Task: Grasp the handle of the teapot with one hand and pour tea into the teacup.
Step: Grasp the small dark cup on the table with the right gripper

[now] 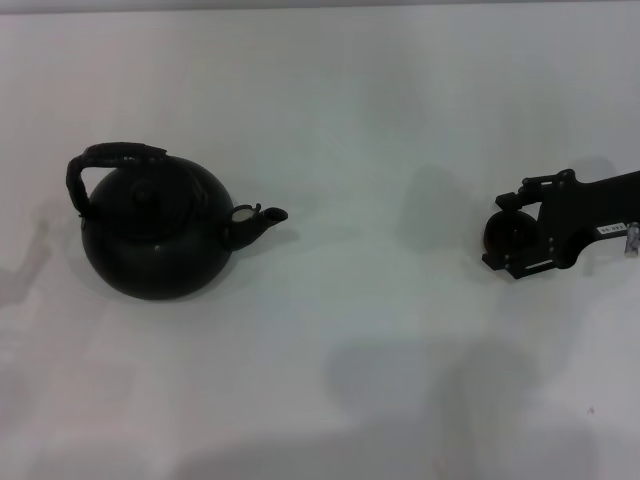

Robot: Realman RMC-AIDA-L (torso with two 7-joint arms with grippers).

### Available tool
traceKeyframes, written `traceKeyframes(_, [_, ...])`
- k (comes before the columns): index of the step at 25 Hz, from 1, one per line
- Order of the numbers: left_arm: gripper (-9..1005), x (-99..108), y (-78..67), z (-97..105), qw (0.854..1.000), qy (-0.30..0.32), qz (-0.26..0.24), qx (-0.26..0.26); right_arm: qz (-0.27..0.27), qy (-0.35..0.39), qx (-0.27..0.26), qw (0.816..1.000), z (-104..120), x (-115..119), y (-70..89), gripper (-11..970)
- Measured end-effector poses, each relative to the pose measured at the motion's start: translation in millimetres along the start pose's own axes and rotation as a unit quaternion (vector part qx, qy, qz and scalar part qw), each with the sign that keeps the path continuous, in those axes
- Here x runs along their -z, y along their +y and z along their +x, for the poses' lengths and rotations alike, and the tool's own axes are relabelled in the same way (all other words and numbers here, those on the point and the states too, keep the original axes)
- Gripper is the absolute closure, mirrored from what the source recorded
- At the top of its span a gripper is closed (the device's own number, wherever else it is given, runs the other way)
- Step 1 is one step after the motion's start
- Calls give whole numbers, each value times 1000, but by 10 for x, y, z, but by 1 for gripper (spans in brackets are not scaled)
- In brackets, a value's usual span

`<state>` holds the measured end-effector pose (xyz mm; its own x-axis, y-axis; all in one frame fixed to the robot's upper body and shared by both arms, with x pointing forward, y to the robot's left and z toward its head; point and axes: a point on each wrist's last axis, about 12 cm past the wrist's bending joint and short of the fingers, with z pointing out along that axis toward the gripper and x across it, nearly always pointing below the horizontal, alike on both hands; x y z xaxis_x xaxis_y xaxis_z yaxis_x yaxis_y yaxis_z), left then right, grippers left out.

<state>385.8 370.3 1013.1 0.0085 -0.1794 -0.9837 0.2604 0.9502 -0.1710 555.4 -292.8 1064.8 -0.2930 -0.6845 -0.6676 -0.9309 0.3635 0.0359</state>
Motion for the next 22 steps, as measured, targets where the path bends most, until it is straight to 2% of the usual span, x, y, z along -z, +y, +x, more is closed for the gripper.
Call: traceKeyframes(22, [210,-26,27,-27,1000,-3,2,-7,3,19,-11,1000,75,9,6,124])
